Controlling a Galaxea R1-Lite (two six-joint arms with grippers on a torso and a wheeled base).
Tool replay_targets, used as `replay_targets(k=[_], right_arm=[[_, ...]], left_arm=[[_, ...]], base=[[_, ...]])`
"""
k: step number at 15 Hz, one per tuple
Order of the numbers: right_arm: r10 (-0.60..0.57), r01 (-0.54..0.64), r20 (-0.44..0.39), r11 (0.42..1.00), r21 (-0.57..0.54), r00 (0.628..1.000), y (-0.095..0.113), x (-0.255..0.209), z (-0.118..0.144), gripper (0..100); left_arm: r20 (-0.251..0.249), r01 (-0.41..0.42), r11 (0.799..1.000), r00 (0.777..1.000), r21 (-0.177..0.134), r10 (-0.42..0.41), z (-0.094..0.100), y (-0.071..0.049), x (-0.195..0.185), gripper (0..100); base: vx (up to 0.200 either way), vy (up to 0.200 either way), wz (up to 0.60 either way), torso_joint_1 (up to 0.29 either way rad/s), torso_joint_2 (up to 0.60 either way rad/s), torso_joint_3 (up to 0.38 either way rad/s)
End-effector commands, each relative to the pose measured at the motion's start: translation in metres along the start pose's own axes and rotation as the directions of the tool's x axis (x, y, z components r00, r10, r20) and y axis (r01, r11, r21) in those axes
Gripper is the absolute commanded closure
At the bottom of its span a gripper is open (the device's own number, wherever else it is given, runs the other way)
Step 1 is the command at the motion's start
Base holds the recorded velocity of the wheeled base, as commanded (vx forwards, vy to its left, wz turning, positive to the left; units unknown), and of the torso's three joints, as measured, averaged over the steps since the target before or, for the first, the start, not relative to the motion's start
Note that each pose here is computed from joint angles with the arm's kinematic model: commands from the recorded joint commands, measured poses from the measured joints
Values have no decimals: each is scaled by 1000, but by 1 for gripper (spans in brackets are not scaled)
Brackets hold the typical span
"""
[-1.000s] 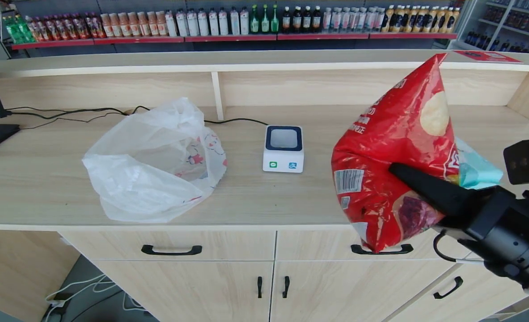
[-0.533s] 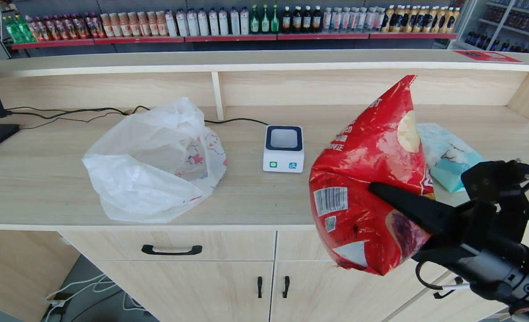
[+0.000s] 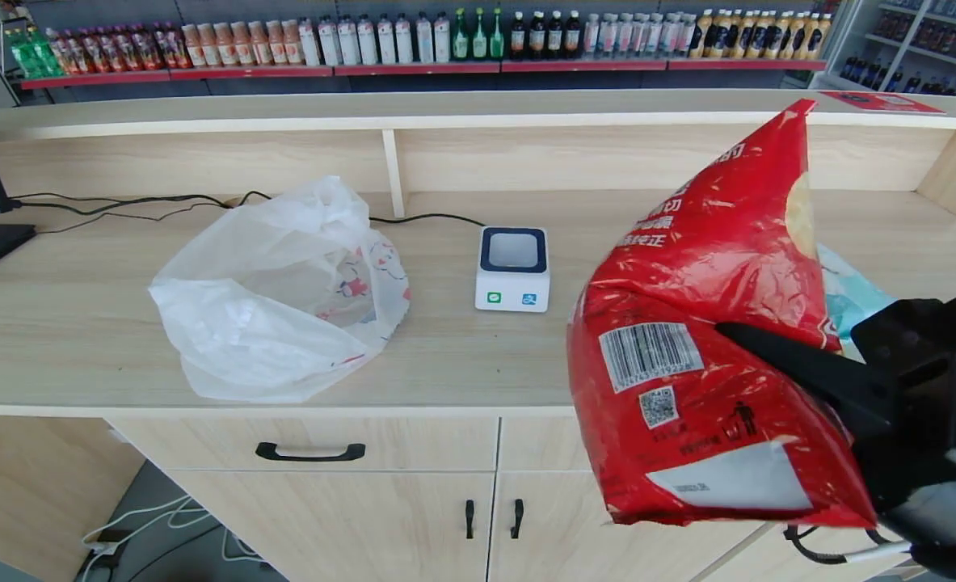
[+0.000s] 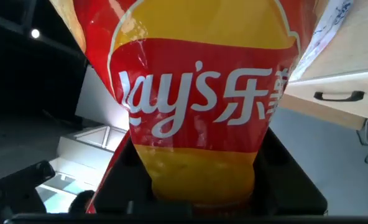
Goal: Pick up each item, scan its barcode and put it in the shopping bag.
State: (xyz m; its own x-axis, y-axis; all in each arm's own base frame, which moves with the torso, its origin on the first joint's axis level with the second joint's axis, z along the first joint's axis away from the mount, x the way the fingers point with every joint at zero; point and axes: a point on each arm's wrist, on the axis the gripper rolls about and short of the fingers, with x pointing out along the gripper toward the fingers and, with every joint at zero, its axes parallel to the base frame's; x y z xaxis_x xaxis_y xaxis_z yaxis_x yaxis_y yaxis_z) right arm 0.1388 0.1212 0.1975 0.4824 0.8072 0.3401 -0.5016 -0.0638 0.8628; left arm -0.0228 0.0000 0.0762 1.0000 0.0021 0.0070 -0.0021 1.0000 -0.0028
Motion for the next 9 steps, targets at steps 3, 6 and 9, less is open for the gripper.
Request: replay_targets(k=[3,6,9], right_arm=[[101,-97,-75,994,48,992,21,-3,-15,100],[134,-128,-89,989,72,987,27,0,-17,100],[141,-134,-95,988,76,985,28,1,-19,100]], left_arm=[[1,-1,1000,1000,0,1,0,0,0,0],[1,-1,1000,1000,0,1,0,0,0,0],[1,-1,1000,1000,0,1,0,0,0,0]], base=[[0,0,0,0,0,0],[0,0,0,0,0,0],[0,0,0,0,0,0]])
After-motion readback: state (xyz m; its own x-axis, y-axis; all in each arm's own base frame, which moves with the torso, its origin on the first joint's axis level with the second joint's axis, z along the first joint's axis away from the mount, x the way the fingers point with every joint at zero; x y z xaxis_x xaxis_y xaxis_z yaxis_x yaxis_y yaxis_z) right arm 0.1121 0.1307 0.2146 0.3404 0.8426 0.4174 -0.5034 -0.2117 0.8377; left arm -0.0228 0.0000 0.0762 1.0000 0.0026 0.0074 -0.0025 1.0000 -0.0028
